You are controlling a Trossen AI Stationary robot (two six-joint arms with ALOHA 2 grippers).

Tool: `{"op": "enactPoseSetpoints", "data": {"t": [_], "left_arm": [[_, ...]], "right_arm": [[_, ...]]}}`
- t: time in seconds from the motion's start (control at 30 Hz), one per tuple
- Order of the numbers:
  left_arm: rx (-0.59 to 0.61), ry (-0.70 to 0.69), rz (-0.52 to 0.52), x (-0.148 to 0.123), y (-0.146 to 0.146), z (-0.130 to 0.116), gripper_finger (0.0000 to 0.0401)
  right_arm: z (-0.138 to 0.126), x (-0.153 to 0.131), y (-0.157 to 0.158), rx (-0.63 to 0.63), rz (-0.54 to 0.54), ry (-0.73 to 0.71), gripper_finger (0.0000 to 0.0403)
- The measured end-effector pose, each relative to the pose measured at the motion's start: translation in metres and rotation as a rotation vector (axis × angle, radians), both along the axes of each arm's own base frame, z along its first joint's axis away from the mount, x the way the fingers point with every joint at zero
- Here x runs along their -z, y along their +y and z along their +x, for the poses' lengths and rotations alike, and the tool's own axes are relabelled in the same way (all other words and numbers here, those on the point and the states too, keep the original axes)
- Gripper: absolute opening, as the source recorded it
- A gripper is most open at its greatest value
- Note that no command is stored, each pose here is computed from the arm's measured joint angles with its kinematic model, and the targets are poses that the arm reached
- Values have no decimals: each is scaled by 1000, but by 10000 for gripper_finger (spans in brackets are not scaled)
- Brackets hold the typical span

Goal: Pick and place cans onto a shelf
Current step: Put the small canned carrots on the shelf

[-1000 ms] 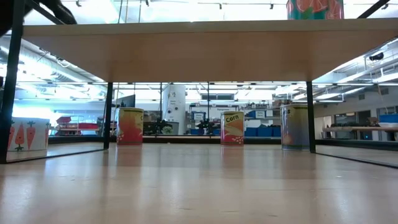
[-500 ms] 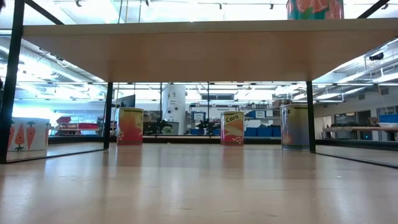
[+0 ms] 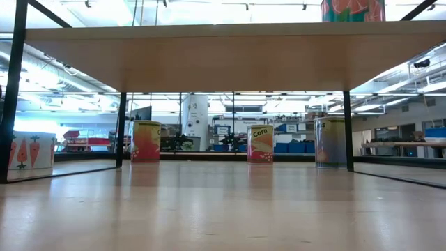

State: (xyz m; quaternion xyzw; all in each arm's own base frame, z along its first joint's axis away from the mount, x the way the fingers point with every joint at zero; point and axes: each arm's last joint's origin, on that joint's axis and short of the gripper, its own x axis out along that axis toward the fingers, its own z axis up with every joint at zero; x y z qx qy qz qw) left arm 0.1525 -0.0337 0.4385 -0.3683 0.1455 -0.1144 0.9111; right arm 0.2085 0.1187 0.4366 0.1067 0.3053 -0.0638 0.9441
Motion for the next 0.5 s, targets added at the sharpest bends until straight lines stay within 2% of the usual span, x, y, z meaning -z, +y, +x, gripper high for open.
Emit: {"op": "enactPoseSetpoints", "data": {"t": [0.13,0.33,0.5], "left_arm": [[116,10,-74,-16,-4,3,98],[386,-6,-71,-22,-11,-7,98],[438,85,-46,-13,-18,-7,98]], "right_arm": [[-1,-2,0,7,20,-15,284],[0,-2,1,-22,42,-10,285],[3,-6,4,-51,90,-42,284]]}}
